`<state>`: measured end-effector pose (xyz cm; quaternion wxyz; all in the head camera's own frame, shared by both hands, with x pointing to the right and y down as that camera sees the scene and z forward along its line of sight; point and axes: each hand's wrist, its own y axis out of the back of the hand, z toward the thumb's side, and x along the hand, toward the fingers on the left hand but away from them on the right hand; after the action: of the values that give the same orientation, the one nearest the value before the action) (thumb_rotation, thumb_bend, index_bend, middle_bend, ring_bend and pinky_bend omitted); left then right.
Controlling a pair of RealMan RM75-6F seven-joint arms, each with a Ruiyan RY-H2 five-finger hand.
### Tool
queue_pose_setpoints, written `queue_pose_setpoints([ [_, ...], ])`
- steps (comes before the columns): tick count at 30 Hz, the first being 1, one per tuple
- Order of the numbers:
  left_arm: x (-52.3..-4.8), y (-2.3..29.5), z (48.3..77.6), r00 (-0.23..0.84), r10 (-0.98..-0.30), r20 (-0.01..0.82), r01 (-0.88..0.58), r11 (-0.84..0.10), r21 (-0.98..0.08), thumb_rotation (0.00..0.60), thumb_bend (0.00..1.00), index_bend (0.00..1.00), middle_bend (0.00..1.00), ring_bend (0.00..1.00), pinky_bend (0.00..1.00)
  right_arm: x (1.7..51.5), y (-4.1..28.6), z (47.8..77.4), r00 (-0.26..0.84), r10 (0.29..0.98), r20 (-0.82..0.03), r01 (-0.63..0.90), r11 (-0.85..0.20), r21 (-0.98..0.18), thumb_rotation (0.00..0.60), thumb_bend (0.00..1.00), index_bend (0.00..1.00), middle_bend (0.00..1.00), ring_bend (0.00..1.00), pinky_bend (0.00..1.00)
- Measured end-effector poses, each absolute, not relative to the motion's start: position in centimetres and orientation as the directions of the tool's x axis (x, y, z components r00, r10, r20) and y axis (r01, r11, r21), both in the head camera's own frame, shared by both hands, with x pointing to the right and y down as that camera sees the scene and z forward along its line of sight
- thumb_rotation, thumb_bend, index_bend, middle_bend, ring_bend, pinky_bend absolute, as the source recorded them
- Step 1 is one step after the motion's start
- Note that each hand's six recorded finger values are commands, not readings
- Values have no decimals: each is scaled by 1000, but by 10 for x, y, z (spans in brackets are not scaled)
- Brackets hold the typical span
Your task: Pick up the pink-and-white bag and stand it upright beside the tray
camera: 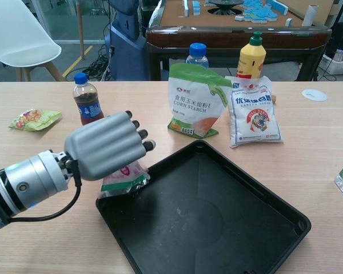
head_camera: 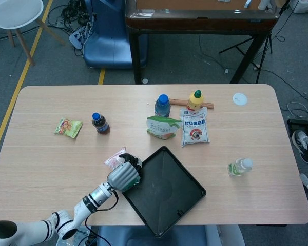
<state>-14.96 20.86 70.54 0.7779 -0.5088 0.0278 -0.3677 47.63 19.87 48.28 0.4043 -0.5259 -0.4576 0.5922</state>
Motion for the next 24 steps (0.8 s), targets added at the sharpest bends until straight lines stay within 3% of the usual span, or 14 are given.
queue_pose_setpoints([
  [8, -158, 188, 705, 691, -635, 345, 431, -21, -902, 600, 246, 352, 509, 498, 542, 474, 196, 487, -113, 959, -259, 6, -260, -966, 600, 149, 164, 207, 111, 122],
  [12, -166, 171, 705, 632, -678, 375, 330, -201, -922, 600, 246, 353, 509, 497, 551, 473, 195, 489, -111, 958, -264, 8, -265, -964, 600, 149, 164, 207, 111, 122],
  [18, -183, 148, 703, 543, -727, 419, 171, -393, -904, 600, 246, 358, 509, 493, 551, 473, 195, 491, -115, 957, -268, 10, -268, -963, 600, 148, 164, 207, 111, 122],
  [24, -204, 141, 711, 483, -708, 516, 28, -576, -817, 600, 246, 351, 509, 488, 550, 473, 195, 494, -115, 955, -273, 19, -273, -962, 600, 149, 164, 207, 111, 122],
])
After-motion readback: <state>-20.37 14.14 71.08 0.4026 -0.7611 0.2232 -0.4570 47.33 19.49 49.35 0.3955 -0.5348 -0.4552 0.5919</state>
